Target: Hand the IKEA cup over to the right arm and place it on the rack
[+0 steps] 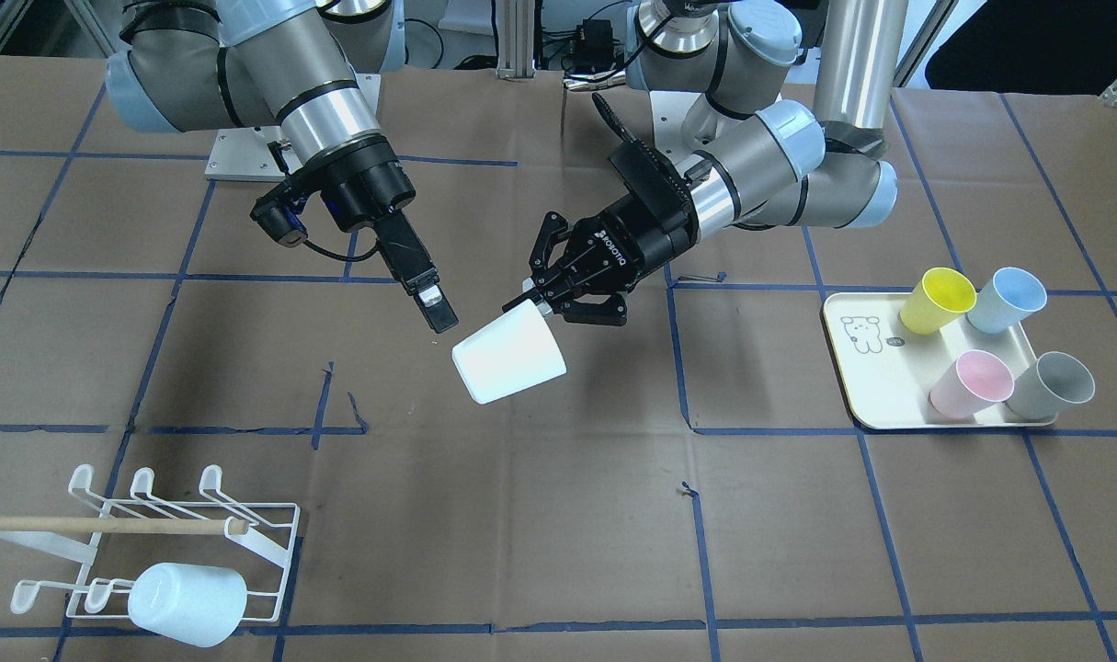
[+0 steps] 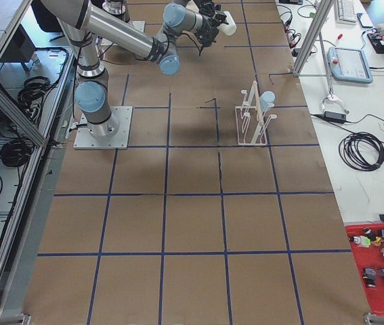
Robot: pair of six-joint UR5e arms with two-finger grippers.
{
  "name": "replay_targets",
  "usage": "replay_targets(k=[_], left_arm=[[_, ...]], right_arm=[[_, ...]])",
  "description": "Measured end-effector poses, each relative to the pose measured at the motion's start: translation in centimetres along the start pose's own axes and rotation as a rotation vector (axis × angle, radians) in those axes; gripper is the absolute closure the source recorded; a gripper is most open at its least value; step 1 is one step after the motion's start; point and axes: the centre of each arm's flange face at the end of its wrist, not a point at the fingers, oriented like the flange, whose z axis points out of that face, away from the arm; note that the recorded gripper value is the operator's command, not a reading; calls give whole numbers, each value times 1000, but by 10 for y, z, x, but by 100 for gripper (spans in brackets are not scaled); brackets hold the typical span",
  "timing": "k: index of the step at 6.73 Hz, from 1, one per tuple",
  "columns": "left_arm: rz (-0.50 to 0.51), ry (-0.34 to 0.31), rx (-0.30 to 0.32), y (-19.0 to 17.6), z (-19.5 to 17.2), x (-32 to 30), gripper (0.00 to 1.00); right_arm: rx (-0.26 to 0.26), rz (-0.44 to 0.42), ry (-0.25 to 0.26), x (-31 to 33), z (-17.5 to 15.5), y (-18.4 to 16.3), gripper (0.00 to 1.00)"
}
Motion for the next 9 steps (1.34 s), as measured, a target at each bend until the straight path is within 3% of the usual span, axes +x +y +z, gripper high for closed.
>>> replay_targets(k=[9], left_arm=[[0,0,1,0,0,0,94]], right_arm=[[-24,-13,11,-30,53,-7,1]])
